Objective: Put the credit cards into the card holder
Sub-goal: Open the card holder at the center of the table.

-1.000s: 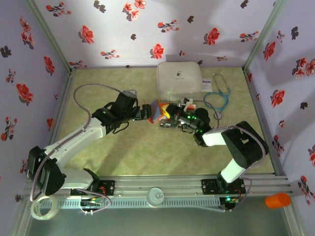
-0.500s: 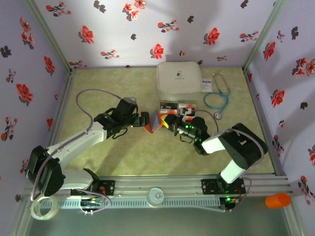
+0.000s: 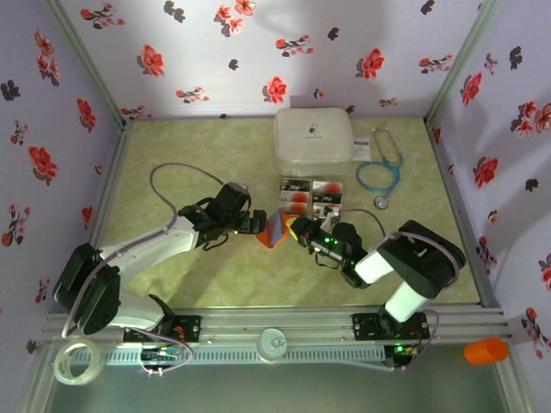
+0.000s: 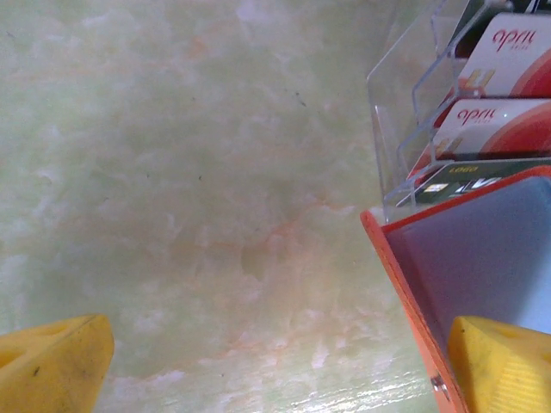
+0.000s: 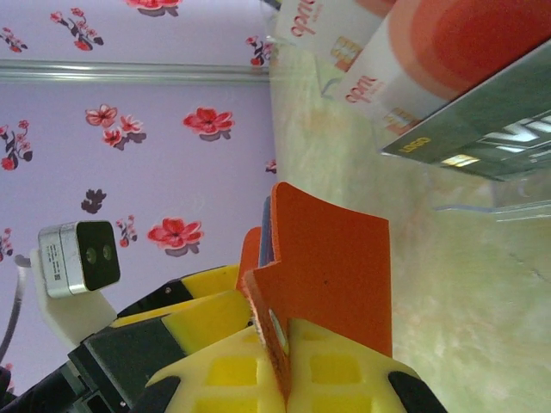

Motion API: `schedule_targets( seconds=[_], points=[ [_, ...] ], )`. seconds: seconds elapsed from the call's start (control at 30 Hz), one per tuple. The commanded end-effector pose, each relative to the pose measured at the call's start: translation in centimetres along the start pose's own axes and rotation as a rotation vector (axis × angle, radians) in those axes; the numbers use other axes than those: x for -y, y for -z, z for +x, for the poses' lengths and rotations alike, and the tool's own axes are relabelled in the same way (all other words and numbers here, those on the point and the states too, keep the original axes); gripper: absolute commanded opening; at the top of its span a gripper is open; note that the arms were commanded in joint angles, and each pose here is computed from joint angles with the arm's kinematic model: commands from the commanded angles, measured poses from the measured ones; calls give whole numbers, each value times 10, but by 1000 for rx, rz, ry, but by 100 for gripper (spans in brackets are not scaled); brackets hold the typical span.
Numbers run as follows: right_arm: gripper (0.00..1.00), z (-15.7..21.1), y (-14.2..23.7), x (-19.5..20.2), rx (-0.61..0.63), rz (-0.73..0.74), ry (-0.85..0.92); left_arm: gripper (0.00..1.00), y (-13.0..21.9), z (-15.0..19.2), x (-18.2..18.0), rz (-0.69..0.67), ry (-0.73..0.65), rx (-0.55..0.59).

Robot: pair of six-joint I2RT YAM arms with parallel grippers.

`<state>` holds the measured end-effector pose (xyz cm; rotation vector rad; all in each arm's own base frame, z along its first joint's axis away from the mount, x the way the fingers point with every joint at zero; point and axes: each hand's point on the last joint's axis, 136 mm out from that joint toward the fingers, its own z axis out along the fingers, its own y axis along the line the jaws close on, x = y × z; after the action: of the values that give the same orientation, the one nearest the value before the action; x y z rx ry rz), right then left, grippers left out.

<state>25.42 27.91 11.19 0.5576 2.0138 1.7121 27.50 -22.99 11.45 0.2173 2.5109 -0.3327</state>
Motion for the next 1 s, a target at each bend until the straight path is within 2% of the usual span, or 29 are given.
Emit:
schedule_targets(
  seconds=[0.0, 0.57, 0.97],
  points=[
    [0, -5, 2, 0, 51, -11, 51, 100, -10, 9, -3, -31, -48, -12],
    [0, 4, 10, 44, 50, 116, 50, 100, -36, 37, -4, -107, -155, -87],
    [0, 5, 15, 65, 56, 177, 25, 100, -42, 48, -11, -161, -205, -110]
  ],
)
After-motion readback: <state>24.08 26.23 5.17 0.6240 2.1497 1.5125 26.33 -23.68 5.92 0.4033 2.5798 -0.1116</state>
